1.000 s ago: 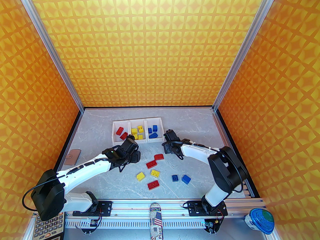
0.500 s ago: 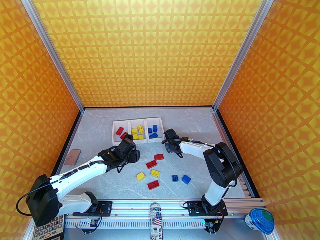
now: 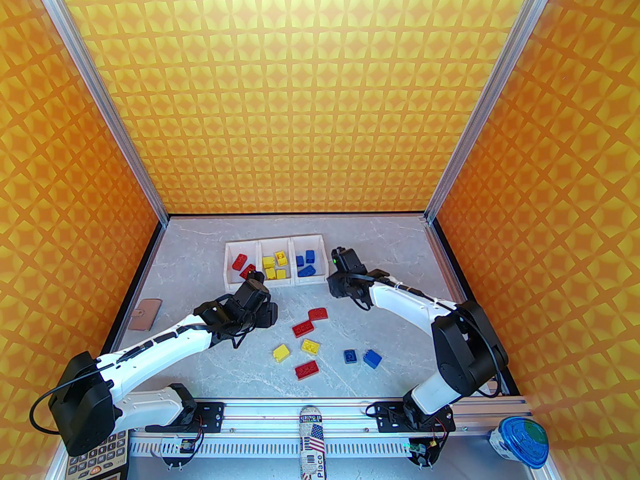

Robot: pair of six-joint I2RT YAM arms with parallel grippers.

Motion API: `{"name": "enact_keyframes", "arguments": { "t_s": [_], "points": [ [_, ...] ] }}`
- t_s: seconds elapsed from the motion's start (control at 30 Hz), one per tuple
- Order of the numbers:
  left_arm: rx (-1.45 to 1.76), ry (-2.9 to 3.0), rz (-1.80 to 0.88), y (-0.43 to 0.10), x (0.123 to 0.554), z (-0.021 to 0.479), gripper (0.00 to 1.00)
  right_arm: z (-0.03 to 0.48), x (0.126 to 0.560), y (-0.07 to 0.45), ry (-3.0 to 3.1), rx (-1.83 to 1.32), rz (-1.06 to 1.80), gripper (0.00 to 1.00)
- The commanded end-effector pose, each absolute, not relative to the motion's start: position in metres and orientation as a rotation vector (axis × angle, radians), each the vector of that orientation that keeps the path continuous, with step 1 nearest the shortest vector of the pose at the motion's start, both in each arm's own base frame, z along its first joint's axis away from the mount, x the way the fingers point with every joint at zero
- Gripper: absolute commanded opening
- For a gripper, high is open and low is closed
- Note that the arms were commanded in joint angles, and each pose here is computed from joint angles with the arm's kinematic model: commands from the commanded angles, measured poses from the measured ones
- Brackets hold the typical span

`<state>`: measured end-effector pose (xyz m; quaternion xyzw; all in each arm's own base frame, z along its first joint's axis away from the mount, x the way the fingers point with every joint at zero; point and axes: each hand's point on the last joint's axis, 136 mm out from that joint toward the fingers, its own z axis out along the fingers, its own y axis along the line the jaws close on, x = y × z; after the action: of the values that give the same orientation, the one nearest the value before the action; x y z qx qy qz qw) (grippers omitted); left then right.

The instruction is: Sort the legos into containers by color

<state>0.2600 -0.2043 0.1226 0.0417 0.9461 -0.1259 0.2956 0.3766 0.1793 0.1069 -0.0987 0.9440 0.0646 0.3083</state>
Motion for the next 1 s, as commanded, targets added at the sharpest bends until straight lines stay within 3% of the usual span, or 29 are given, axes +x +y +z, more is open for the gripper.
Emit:
{"name": "enact_keyframes", "arguments": {
  "t_s": [0.0, 0.37, 0.5, 0.67, 0.97],
  "points": [
    [0.090, 2.503, -0.340, -0.203, 0.259, 0.126, 0.59, 0.138, 0.393, 0.201, 2.433, -0.303, 0.284, 0.22],
    [0.074, 2.516, -0.337, -0.199, 0.253, 0.120, 0.59, 0.139, 0.455, 0.230, 2.440, -0.298, 0.259, 0.25],
    [0.077, 2.519, -0.338, -0.197, 0.250, 0.121, 0.60, 0.131, 0.470, 0.227, 2.466, -0.275, 0.181, 0.43],
    [0.108, 2.532, -0.325, -0.196, 0.244, 0.119, 0.70, 0.133, 0.468, 0.223, 2.461, -0.262, 0.167, 0.55],
    [0.202, 2.585, -0.310, -0.207, 0.224, 0.101, 0.72, 0.140, 0.432, 0.208, 2.434, -0.255, 0.205, 0.55]
  ]
}}
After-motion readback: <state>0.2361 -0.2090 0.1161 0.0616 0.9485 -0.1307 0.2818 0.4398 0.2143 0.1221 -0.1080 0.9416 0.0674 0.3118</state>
